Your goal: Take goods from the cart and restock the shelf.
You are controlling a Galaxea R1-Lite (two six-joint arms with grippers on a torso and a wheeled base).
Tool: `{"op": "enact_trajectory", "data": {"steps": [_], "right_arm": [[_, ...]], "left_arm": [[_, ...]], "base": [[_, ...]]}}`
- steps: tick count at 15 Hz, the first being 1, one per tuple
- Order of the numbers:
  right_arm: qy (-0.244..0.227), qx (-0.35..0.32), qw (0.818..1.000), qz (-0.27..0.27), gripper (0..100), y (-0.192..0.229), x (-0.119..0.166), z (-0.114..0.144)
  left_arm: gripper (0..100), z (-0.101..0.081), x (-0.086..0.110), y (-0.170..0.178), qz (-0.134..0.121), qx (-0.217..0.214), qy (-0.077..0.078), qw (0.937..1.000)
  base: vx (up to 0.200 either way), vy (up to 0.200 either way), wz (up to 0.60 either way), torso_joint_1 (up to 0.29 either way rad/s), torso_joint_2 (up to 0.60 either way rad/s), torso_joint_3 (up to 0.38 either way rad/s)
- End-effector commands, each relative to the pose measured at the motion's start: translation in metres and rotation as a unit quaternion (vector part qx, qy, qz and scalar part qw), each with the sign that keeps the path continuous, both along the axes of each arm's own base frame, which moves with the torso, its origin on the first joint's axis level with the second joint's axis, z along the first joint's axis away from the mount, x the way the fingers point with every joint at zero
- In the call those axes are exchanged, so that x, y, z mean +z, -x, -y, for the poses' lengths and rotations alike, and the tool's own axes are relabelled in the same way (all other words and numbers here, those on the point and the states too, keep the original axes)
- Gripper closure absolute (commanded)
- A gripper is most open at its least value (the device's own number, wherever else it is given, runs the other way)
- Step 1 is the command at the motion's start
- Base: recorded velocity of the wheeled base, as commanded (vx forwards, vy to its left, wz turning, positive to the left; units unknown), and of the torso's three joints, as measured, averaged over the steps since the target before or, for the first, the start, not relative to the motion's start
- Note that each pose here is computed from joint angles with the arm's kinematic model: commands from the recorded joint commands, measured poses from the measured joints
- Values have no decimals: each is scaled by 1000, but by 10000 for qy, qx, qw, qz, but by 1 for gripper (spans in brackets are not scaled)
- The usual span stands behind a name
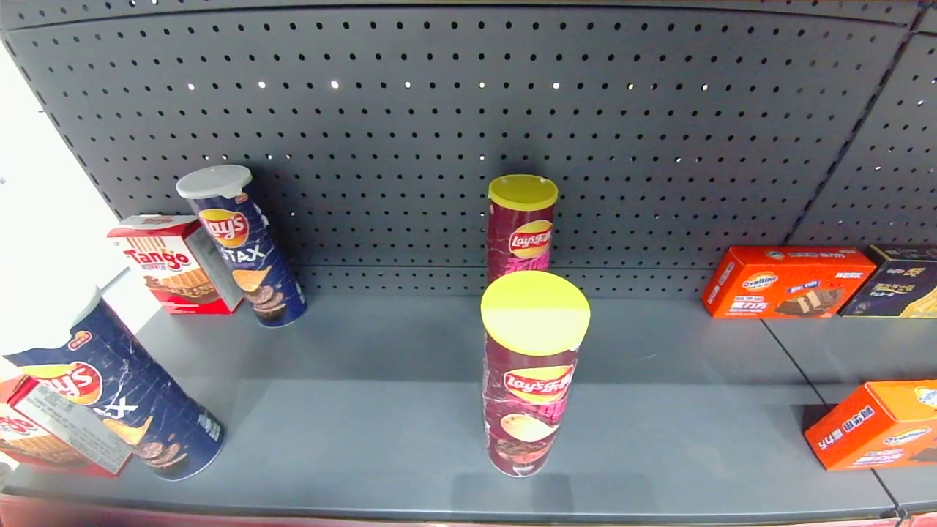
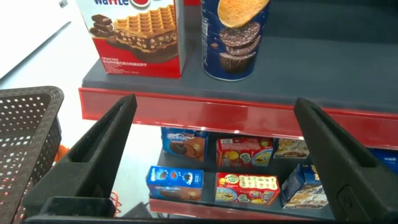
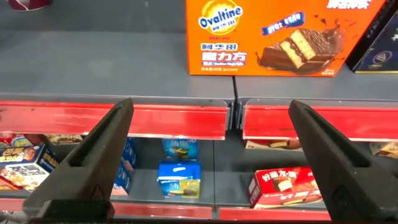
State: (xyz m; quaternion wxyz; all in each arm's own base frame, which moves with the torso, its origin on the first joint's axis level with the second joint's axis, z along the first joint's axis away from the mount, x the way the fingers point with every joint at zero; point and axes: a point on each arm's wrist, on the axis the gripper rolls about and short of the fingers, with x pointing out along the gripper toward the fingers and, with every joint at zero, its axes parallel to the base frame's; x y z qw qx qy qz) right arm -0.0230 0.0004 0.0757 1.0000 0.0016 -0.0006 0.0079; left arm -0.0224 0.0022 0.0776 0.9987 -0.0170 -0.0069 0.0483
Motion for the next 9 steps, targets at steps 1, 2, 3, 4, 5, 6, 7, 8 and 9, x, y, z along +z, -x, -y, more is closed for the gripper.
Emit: {"op": "enact_trajectory", "data": {"steps": [1,2,3,4,5,6,7,8,9], "right_arm": [[1,-2,10000,-6,0,0,0,0],[8,6,10000,-6,0,0,0,0],[1,6,10000,-14,0,0,0,0],[1,6,10000,-6,0,0,0,0],[1,6,10000,-6,0,0,0,0],[1,6,10000,-14,0,0,0,0],[1,6,10000,-6,0,0,0,0],[1,6,10000,-14,0,0,0,0],[1,6,10000,-6,0,0,0,0]], "left_arm": [[0,0,0,0,1,7,2,10000],[0,0,0,0,1,7,2,10000],[0,0,0,0,1,7,2,10000],[0,0,0,0,1,7,2,10000],[0,0,0,0,9,7,9,10000],[0,0,0,0,1,-1,2,10000],[0,0,0,0,1,7,2,10000],[0,0,0,0,1,7,2,10000],[0,0,0,0,1,7,2,10000]], "base": [[0,0,0,0,0,0],[0,0,0,0,0,0],[0,0,0,0,0,0],[0,0,0,0,0,0],[0,0,0,0,0,0],[-200,0,0,-2,7,2],[0,0,0,0,0,0],[0,0,0,0,0,0],[0,0,0,0,0,0]]}}
